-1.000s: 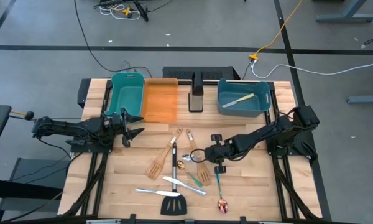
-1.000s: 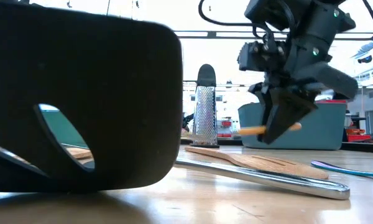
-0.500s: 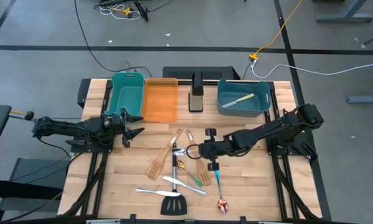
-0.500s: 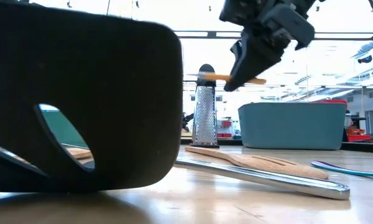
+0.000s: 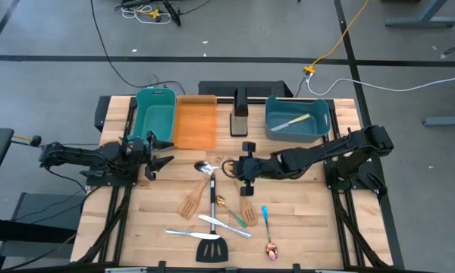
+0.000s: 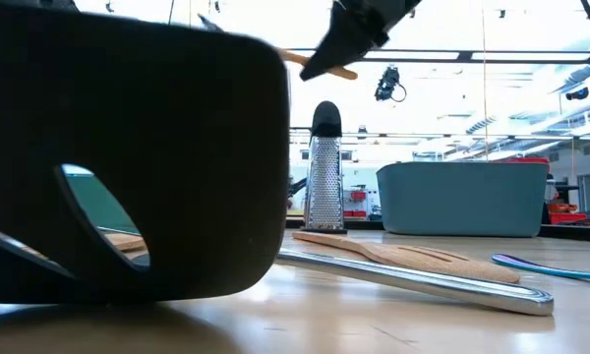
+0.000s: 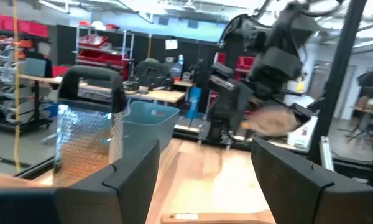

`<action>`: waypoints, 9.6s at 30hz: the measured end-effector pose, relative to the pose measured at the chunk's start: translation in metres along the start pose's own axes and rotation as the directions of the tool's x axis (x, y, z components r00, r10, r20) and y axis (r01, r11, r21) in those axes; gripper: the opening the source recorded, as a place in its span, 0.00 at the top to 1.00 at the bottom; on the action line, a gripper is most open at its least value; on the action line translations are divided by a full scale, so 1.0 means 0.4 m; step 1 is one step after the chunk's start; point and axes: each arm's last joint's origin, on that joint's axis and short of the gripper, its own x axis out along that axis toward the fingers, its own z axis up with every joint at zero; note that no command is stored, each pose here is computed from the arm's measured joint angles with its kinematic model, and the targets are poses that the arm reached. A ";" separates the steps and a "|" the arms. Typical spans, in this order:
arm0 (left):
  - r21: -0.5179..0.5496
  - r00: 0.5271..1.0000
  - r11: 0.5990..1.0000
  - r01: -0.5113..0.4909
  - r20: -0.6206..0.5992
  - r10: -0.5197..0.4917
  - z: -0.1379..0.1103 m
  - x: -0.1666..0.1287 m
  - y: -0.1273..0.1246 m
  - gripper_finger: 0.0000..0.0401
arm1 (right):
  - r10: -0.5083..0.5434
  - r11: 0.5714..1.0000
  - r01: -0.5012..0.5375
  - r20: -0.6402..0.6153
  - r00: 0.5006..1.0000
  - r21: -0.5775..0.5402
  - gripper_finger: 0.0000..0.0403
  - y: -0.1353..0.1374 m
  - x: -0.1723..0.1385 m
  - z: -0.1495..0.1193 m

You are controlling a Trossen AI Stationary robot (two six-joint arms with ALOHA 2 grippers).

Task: Pick & Place Kitchen Items
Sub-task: Put the orange spoon into the orange bin, then put the right silver table knife into the blue bin

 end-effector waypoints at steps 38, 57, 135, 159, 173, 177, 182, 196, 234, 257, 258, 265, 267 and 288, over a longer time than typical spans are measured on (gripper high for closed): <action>0.169 0.998 0.985 -0.015 0.069 0.003 0.186 0.259 -0.102 0.35 | -0.083 0.990 0.022 0.436 0.896 0.142 0.82 -0.129 0.009 0.105; 0.217 0.999 0.975 -0.041 0.033 0.035 0.198 0.415 -0.136 0.51 | -0.073 0.992 0.014 0.459 0.886 0.129 0.82 -0.129 0.006 0.109; -0.031 0.765 0.798 -0.602 -0.309 0.565 0.193 0.335 0.253 0.88 | -0.348 0.933 0.319 0.186 0.919 0.167 0.74 -0.124 -0.033 0.066; 0.087 0.366 0.722 -0.686 -0.816 0.447 0.174 0.470 0.361 0.88 | -0.265 0.957 0.237 0.169 0.949 0.169 0.74 -0.110 -0.030 0.057; 0.041 0.244 0.707 -0.706 -0.923 0.297 0.060 0.481 0.415 0.88 | -0.253 0.961 0.226 0.175 0.951 0.158 0.74 -0.097 -0.034 0.059; 0.042 0.231 0.706 -0.706 -0.930 0.287 0.052 0.481 0.417 0.88 | -0.253 0.961 0.227 0.174 0.952 0.157 0.74 -0.097 -0.034 0.058; 0.042 0.230 0.703 -0.710 -0.930 0.287 0.053 0.481 0.416 0.88 | -0.234 0.966 0.208 0.177 0.956 0.153 0.74 -0.096 -0.033 0.058; 0.034 0.230 0.686 -0.727 -0.929 0.290 0.053 0.481 0.417 0.80 | -0.228 0.968 0.203 0.175 0.958 0.149 0.74 -0.095 -0.033 0.057; -0.019 0.556 0.974 -0.226 -0.824 0.113 0.169 0.538 0.174 0.82 | 0.074 0.984 -0.076 0.016 0.997 0.163 0.74 -0.013 -0.046 0.011; 0.094 0.573 0.995 0.034 -0.817 0.058 0.151 0.528 -0.104 0.82 | 0.357 0.919 -0.358 0.035 0.933 0.166 0.74 0.167 -0.121 0.008; 0.098 0.573 0.995 0.036 -0.817 0.060 0.150 0.528 -0.108 0.82 | 0.370 0.913 -0.369 0.026 0.929 0.171 0.74 0.177 -0.118 0.004; 0.083 0.572 0.996 0.034 -0.819 0.049 0.148 0.525 -0.123 0.82 | 0.424 0.886 -0.410 -0.021 0.906 0.217 0.74 0.230 -0.087 -0.015; 0.082 0.572 0.996 0.034 -0.819 0.048 0.148 0.525 -0.124 0.82 | 0.448 0.871 -0.433 -0.013 0.894 0.233 0.74 0.242 -0.077 -0.016; 0.040 0.557 0.999 0.027 -0.830 0.018 0.142 0.516 -0.154 0.82 | 0.512 0.836 -0.471 -0.094 0.854 0.280 0.74 0.368 0.090 -0.098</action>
